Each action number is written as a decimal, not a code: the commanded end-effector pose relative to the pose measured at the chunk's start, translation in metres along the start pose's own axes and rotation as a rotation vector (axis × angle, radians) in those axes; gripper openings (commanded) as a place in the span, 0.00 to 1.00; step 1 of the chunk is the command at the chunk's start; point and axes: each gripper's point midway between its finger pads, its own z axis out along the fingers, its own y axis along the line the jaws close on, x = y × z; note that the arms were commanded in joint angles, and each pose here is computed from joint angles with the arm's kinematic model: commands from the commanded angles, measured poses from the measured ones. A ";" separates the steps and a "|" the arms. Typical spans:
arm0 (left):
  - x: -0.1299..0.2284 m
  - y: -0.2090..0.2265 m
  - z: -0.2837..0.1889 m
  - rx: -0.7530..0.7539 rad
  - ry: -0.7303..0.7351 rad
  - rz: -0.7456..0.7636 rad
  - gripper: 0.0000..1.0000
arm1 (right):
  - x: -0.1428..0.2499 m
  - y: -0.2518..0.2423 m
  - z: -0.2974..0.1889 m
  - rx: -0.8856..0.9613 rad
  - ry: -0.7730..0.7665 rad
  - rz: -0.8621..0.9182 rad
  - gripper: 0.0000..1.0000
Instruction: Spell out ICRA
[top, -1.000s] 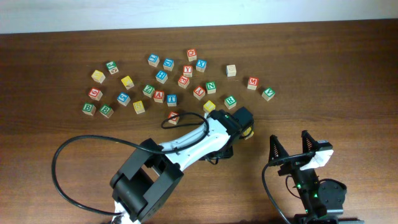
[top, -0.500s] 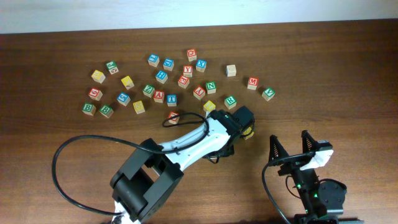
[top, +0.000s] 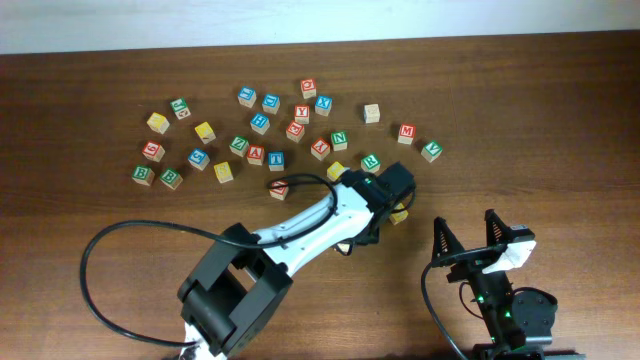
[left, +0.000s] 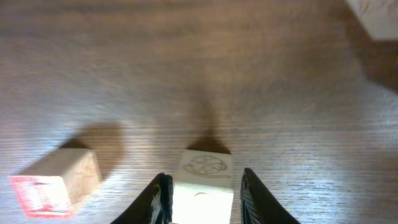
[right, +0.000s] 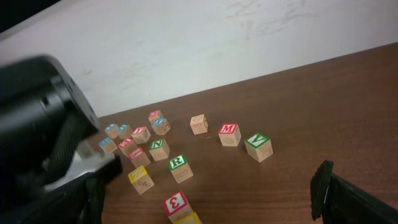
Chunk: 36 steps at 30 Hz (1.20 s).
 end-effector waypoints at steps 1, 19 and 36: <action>-0.034 0.021 -0.016 -0.126 -0.130 0.004 0.30 | 0.002 -0.001 0.000 0.006 0.004 0.003 0.98; 0.018 -0.005 0.017 0.096 0.210 0.205 0.60 | 0.002 -0.001 0.000 0.006 0.004 0.003 0.98; 0.024 -0.007 0.025 0.101 0.221 0.216 0.36 | 0.002 -0.001 0.000 0.006 0.004 0.003 0.98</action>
